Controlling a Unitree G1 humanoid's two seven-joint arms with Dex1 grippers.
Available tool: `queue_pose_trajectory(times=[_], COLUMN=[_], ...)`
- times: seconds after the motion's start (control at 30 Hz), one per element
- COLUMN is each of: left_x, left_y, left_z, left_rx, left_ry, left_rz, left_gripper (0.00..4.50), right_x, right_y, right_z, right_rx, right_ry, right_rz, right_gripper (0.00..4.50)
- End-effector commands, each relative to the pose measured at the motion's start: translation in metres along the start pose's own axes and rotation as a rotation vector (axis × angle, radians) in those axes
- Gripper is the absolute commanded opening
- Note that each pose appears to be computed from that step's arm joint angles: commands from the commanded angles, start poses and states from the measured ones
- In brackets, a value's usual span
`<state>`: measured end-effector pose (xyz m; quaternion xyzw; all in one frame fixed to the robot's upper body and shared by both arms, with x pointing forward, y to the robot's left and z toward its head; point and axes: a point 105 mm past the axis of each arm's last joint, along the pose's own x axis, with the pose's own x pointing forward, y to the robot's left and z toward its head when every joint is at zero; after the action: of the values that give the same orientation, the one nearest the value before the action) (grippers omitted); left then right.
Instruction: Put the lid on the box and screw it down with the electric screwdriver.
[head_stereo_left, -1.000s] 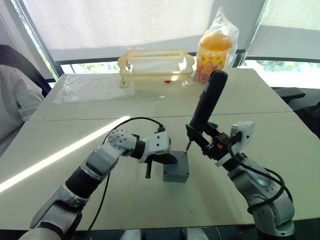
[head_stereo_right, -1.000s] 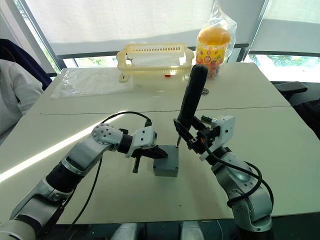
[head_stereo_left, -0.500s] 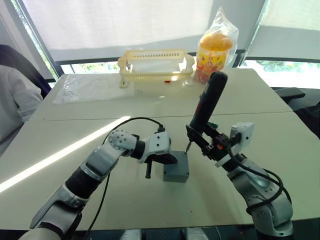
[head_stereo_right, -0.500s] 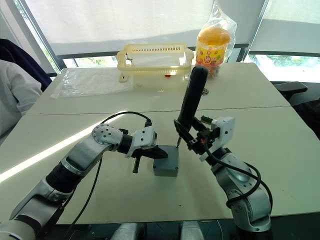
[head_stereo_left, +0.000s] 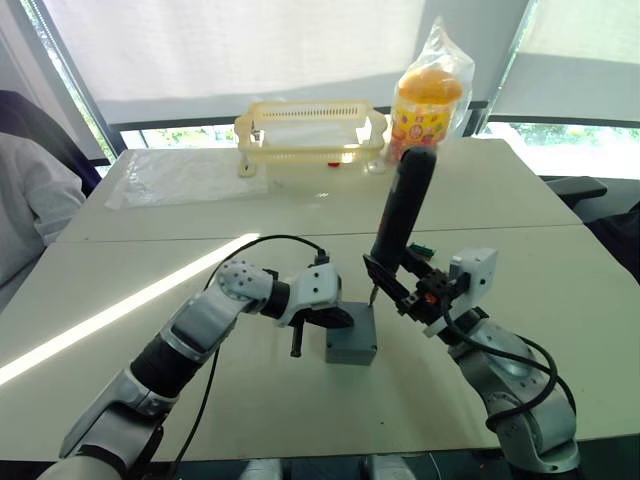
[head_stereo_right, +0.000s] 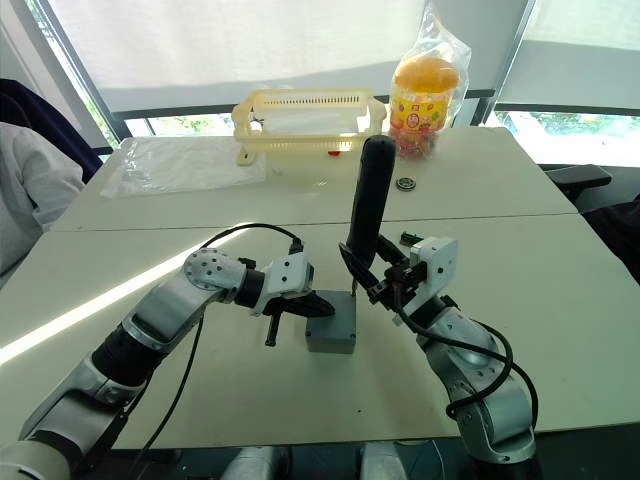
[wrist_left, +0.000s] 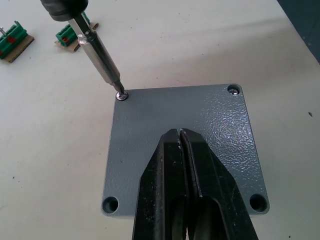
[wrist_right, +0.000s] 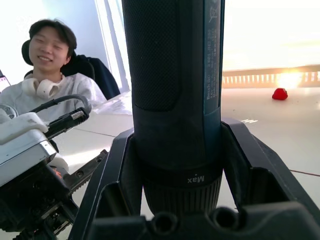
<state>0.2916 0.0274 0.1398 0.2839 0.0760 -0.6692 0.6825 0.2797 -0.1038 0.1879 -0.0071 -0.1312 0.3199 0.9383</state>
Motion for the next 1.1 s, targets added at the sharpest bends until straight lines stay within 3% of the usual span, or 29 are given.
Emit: queue_pose_trajectory(times=[0.03, 0.57, 0.73, 1.1], left_x=[0.000, 0.000, 0.000, 0.001], left_y=[-0.003, -0.010, -0.012, -0.014], left_z=[-0.008, -0.010, -0.019, -0.022], left_rx=[-0.012, -0.014, -0.001, -0.036], left_ry=[0.035, 0.045, 0.088, 0.083], left_rz=[-0.002, -0.009, -0.012, -0.016], left_gripper=[0.00, 0.00, 0.00, 0.00], right_x=[-0.002, 0.000, -0.004, -0.008], right_y=[0.003, 0.013, 0.008, 0.013], right_z=[-0.023, -0.044, -0.053, -0.059], right_rx=[-0.012, 0.110, 0.141, 0.099], right_ry=[0.085, 0.104, 0.118, 0.127], right_rz=[0.004, 0.011, -0.035, -0.016], right_gripper=[1.79, 1.79, 1.79, 1.79])
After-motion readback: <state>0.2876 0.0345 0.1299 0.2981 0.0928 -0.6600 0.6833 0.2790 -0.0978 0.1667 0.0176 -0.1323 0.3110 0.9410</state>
